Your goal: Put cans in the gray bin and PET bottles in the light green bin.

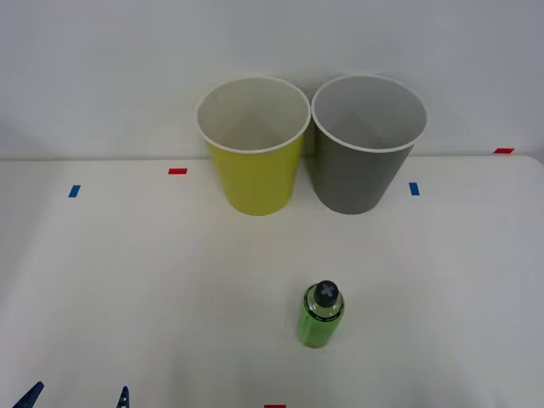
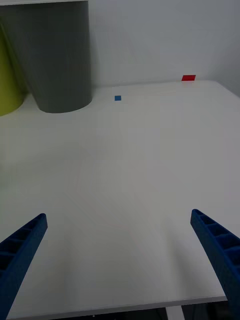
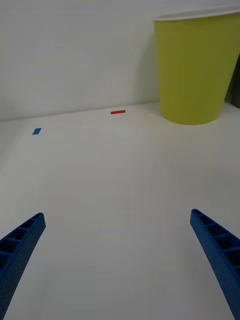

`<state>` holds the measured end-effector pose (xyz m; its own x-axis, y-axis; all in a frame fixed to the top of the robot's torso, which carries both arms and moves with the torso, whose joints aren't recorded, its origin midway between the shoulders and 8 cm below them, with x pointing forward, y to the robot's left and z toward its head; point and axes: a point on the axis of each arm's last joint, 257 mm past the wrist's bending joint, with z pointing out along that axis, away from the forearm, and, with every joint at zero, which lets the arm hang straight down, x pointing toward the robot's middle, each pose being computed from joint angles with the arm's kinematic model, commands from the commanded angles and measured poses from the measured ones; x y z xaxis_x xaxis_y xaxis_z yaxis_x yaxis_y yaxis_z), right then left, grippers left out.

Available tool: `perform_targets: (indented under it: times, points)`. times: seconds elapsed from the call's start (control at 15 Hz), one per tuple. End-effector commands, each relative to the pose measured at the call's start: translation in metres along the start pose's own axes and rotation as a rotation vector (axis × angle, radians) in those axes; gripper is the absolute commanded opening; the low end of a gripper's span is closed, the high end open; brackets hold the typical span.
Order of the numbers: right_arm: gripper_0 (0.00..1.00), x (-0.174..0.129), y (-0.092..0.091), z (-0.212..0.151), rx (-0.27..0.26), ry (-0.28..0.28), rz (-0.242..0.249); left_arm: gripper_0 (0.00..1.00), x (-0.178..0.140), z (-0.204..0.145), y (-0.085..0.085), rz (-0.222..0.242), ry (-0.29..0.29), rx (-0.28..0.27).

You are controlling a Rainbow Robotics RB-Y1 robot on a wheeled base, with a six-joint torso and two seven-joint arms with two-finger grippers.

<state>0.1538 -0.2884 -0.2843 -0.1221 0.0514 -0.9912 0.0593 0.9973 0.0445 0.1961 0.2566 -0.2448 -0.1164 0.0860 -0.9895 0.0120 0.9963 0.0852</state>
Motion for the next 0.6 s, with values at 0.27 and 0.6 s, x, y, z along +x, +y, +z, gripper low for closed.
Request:
perform_targets:
  times: [0.27, 0.6]
  points:
    - [1.00, 0.0000, 0.0000, 0.0000, 0.000, 0.000, 0.000, 1.00, 0.0000, 0.0000, 0.0000, 0.000, 0.000, 0.000]
    - [1.00, 0.0000, 0.0000, 0.0000, 0.000, 0.000, 0.000, 1.00, 0.0000, 0.0000, 0.0000, 0.000, 0.000, 0.000]
